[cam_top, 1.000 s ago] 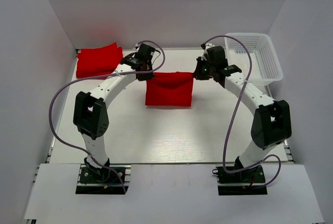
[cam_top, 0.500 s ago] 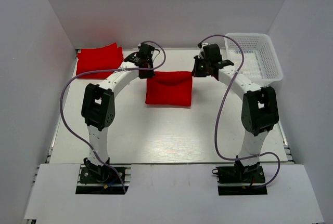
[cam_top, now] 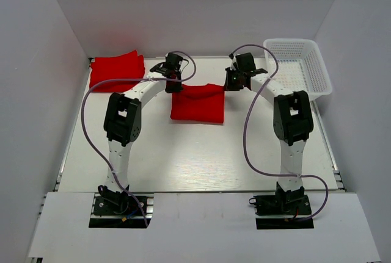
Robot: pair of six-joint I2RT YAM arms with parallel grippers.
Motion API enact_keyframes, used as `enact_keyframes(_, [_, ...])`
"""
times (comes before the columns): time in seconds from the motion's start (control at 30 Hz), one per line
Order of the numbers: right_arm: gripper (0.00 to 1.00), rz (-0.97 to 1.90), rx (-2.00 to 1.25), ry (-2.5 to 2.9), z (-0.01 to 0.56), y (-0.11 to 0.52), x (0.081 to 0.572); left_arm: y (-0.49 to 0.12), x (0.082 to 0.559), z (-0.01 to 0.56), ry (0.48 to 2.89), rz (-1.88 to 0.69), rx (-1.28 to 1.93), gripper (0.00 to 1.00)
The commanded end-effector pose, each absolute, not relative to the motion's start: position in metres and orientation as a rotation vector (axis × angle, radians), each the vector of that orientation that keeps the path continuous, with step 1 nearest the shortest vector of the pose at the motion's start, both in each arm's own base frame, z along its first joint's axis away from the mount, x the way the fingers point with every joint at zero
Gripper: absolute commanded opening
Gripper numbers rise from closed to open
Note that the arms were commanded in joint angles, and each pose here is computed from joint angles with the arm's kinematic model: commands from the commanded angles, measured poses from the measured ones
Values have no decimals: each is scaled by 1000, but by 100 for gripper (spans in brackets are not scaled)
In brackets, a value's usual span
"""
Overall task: Fold and stack the t-shirts
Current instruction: Fold the long partially folded tshirt into a neat square, then put the neatly folded tshirt into the corner of the board with the left arm
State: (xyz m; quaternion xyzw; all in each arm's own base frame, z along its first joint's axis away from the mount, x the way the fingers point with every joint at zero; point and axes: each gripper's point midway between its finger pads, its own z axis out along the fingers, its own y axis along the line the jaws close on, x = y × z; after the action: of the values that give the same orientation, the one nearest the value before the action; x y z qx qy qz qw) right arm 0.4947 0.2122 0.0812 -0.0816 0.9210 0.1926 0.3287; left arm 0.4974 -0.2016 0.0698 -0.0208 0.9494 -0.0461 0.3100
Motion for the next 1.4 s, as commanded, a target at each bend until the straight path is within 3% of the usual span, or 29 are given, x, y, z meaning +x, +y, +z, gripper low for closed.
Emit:
enact_keyframes(0.0, [8,552,-267,2331,97,218,517,-197,515,94,2443,-142,-81,16])
enact_keyframes(0.03, [13,563,-274,2342,96,219,516,-198,518,99,2431,-149,-82,47])
enact_keyframes(0.07, [22,576,-297,2297,115,223,528,-194,519,102,2425,-124,-91,66])
enact_keyframes(0.13, [70,574,-311,2351,104,222,526,-188,521,109,2411,-115,-108,100])
enact_keyframes(0.17, [90,580,-335,2319,118,226,531,-189,524,114,2398,-121,-109,100])
enact_keyframes(0.4, [90,579,-351,2247,161,221,513,-186,515,146,2341,-171,-35,100])
enact_keyframes(0.63, [90,597,-354,2267,155,211,467,-211,482,117,2372,-296,221,100])
enact_keyframes(0.9, [90,603,-343,2238,167,201,439,-206,484,80,2458,-273,190,100])
enact_keyframes(1.13, [90,640,-348,2219,175,201,418,-204,488,29,2576,-216,150,84])
enact_keyframes(1.37, [90,598,-313,2223,174,189,403,-215,468,-1,2639,-325,175,63])
